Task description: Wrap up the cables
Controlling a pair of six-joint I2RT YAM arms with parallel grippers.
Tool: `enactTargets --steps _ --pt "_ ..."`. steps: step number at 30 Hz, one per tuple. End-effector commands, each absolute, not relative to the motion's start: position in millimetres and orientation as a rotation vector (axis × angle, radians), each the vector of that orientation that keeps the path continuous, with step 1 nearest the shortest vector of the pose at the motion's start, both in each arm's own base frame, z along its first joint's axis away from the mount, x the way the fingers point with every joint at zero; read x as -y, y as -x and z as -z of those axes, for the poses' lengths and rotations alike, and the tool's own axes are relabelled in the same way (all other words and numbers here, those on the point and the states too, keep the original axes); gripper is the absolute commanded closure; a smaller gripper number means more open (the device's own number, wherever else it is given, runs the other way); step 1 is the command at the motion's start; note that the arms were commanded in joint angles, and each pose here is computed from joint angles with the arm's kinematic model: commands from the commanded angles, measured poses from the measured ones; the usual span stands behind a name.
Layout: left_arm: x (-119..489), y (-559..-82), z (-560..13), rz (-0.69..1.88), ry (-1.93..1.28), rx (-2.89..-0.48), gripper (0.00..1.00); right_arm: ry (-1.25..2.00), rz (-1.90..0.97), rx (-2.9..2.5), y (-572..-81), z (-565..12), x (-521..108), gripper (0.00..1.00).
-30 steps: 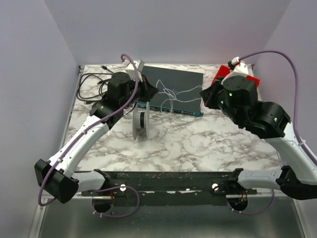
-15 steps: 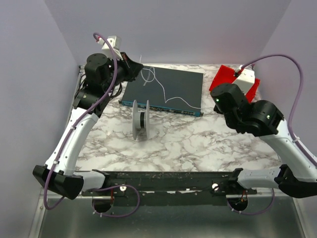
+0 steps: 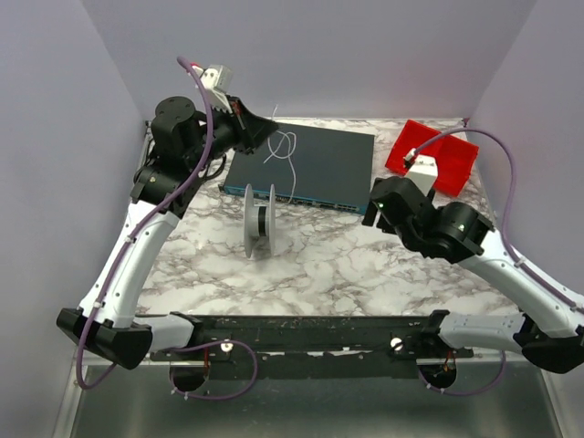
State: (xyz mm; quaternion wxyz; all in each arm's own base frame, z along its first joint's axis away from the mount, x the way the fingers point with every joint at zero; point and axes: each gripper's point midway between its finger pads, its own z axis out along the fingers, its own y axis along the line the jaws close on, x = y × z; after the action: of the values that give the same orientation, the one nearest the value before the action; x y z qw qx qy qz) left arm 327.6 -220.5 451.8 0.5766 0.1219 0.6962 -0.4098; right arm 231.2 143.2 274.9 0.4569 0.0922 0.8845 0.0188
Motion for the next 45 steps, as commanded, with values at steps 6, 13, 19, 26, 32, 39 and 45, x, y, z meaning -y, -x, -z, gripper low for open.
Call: enactTargets --steps 6,13,19,26,32,39,45 --pt "257 -277 -448 1.039 -0.424 -1.625 1.00 -0.144 -0.567 -1.958 -236 -370 -202 0.24" --pt "265 -255 -419 1.054 -0.539 -1.597 1.00 -0.283 -0.621 -1.939 -259 -390 -219 0.26" --pt "263 -253 -405 1.049 -0.516 -1.620 1.00 -0.297 -0.825 -1.977 -261 -380 -243 0.33" --pt "267 -252 -402 1.055 -0.507 -1.626 1.00 -0.317 -0.934 -2.039 -262 -345 -271 0.35" --pt "269 -252 -400 1.055 -0.504 -1.630 1.00 -0.342 -0.924 -2.052 -272 -327 -280 0.39" --pt "271 -252 -398 1.058 -0.496 -1.633 1.00 -0.352 -0.924 -2.088 -276 -308 -289 0.50" --pt "273 -254 -395 1.057 -0.488 -1.640 1.00 -0.347 -0.940 -2.119 -279 -294 -301 0.51"
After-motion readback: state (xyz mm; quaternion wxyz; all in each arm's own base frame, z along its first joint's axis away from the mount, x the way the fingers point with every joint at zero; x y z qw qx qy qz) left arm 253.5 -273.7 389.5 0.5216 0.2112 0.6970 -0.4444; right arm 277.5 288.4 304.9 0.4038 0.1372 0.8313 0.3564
